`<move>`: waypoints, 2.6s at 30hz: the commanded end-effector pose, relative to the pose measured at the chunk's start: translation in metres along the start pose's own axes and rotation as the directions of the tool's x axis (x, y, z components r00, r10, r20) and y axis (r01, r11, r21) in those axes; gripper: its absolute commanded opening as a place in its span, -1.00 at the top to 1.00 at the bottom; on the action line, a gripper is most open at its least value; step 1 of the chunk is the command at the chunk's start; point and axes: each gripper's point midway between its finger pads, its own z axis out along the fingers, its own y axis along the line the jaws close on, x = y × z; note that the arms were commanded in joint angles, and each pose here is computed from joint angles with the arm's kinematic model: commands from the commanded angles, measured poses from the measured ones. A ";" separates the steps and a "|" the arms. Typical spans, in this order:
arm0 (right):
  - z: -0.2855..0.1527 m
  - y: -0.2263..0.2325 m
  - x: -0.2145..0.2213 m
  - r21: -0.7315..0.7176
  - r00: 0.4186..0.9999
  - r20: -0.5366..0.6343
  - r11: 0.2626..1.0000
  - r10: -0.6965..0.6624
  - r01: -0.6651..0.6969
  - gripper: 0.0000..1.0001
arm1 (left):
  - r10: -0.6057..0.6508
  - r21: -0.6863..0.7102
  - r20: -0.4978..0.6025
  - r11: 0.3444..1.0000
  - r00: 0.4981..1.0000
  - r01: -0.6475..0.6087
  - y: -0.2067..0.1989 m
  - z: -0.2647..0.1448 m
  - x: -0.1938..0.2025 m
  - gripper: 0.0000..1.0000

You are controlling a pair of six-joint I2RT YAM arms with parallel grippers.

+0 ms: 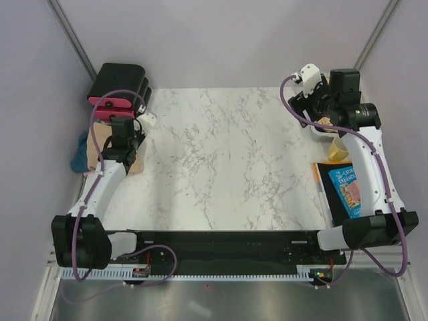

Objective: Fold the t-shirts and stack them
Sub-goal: Put the neatly folded tshirt into the corner of the board with the left arm

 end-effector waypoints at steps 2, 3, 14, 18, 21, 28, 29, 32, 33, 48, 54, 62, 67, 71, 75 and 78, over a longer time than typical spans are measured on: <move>0.003 -0.001 -0.010 -0.009 1.000 0.024 1.000 -0.003 0.004 -0.63 | 0.143 -0.041 -0.068 0.988 0.987 -0.146 0.001 0.026 0.029 0.96; 0.003 -0.001 -0.010 -0.008 1.000 0.023 1.000 -0.003 0.004 -0.63 | 0.169 -0.039 -0.074 0.984 0.983 -0.173 -0.002 0.032 0.035 0.96; 0.005 0.001 -0.009 -0.010 1.000 0.011 1.000 -0.013 0.013 -0.61 | 0.345 -0.184 -0.124 0.914 0.930 -0.363 0.057 0.080 0.051 0.96; 0.007 0.000 -0.007 -0.008 1.000 0.005 1.000 -0.012 0.012 -0.61 | 0.346 -0.245 -0.011 0.909 0.938 -0.338 0.073 0.069 0.020 0.96; 0.010 -0.001 -0.006 -0.007 1.000 -0.003 1.000 -0.012 0.012 -0.61 | 0.361 -0.264 0.054 0.904 0.931 -0.336 0.076 0.065 0.004 0.96; 0.018 -0.005 -0.008 -0.010 1.000 -0.010 1.000 -0.015 0.015 -0.61 | 0.474 -0.227 0.068 0.864 0.878 -0.449 0.046 0.080 0.023 0.96; 0.021 -0.005 -0.007 -0.015 1.000 -0.014 1.000 -0.014 0.014 -0.61 | 0.500 -0.227 0.072 0.851 0.863 -0.474 0.034 0.083 0.034 0.96; 0.028 -0.004 -0.007 -0.026 1.000 -0.020 1.000 -0.016 0.015 -0.60 | 0.579 -0.155 0.025 0.807 0.815 -0.569 0.003 0.100 0.070 0.96; 0.028 -0.004 -0.010 -0.027 1.000 -0.016 0.999 -0.018 0.017 -0.60 | 0.589 -0.178 0.019 0.797 0.808 -0.577 0.004 0.102 0.072 0.96; 0.034 -0.003 -0.009 -0.035 0.999 -0.032 0.999 -0.038 0.037 -0.61 | 0.540 -0.297 -0.146 0.775 0.829 -0.557 0.065 0.088 0.088 0.96; 0.034 -0.003 -0.011 -0.033 0.999 -0.028 0.999 -0.042 0.041 -0.60 | 0.503 -0.353 -0.095 0.790 0.859 -0.501 0.094 0.050 0.054 0.96; 0.035 -0.002 -0.013 -0.039 0.999 -0.018 0.998 -0.043 0.042 -0.60 | 0.558 -0.294 -0.150 0.763 0.816 -0.575 0.081 0.057 0.097 0.96; 0.031 -0.004 -0.017 -0.032 0.999 -0.009 0.998 -0.050 0.050 -0.60 | 0.584 -0.276 -0.246 0.723 0.774 -0.633 0.089 0.084 0.134 0.96; 0.028 -0.003 -0.017 -0.029 0.999 -0.009 0.998 -0.054 0.053 -0.60 | 0.589 -0.238 -0.318 0.709 0.743 -0.664 0.095 0.104 0.161 0.96; 0.027 0.000 -0.013 -0.032 0.999 -0.016 0.998 -0.052 0.051 -0.60 | 0.608 -0.232 -0.359 0.676 0.707 -0.699 0.103 0.108 0.174 0.96; 0.026 0.001 -0.010 -0.032 0.999 -0.022 0.998 -0.049 0.049 -0.60 | 0.581 -0.241 -0.365 0.696 0.727 -0.677 0.112 0.104 0.177 0.96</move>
